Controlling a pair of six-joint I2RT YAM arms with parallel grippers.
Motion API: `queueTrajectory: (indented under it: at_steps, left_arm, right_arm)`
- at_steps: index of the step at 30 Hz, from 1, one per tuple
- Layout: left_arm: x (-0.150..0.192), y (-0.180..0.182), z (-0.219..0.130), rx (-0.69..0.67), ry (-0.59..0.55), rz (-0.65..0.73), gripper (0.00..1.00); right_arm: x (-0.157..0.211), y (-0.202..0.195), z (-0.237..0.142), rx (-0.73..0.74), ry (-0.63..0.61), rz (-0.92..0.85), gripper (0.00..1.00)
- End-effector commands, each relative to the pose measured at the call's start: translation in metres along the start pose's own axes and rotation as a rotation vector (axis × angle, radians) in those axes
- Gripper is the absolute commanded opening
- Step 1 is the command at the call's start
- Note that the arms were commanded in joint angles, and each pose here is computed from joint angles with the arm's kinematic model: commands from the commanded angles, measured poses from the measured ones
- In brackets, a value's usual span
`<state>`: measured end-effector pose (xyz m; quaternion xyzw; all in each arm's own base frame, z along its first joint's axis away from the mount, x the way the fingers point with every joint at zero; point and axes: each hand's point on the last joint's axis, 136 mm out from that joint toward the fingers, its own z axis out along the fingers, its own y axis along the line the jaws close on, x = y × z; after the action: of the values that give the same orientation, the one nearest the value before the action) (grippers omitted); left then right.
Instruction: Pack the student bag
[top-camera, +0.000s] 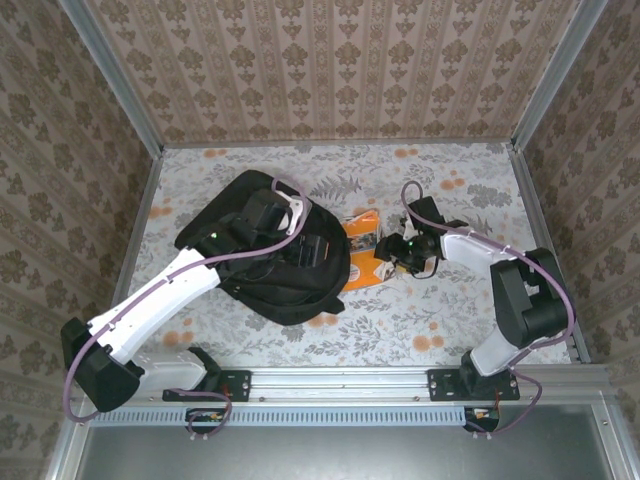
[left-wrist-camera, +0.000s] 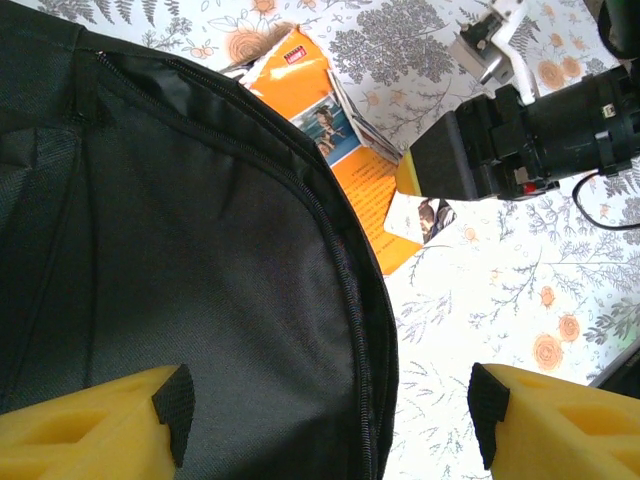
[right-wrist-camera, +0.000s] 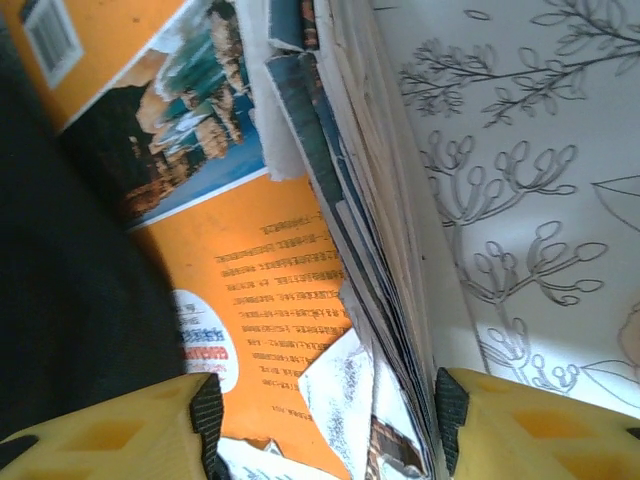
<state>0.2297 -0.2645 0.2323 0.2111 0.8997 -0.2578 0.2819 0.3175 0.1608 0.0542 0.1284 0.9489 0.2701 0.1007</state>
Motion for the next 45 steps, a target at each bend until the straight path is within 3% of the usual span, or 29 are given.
queueTrajectory:
  at_steps: [1,8,12,16,22,25,33,38,45]
  left_arm:
    - [0.002,0.0,-0.002,0.016,-0.009,-0.013,0.75]
    - [0.006,0.002,-0.004,0.015,-0.01,-0.019,0.75]
    - [0.007,0.002,-0.003,0.018,-0.009,-0.025,0.75]
    - [0.008,0.001,-0.004,0.023,-0.009,-0.029,0.75]
    - [0.009,0.002,-0.006,0.023,-0.015,-0.035,0.75]
    - [0.008,0.002,-0.008,0.022,-0.019,-0.036,0.75]
    - [0.001,-0.001,-0.017,0.019,-0.038,-0.034,0.75]
    - [-0.007,-0.012,-0.016,0.064,-0.047,-0.057,0.76]
    - [-0.018,-0.031,0.012,0.124,-0.017,-0.165,0.75]
  right_arm:
    - [-0.003,0.034,-0.01,-0.13,0.003,-0.002,0.56]
    - [-0.001,0.043,0.001,-0.215,0.04,0.054,0.41]
    - [0.0,0.038,0.019,-0.252,0.075,0.11,0.24]
    - [0.002,0.034,0.035,-0.27,0.104,0.141,0.16]
    - [0.005,0.027,0.044,-0.251,0.127,0.132,0.15]
    - [0.008,0.02,0.045,-0.218,0.129,0.117,0.0]
    - [0.002,0.008,0.014,-0.144,0.023,0.111,0.0]
    - [-0.012,-0.009,-0.026,-0.177,-0.085,0.242,0.0]
    - [-0.026,-0.033,-0.069,-0.299,-0.207,0.491,0.0]
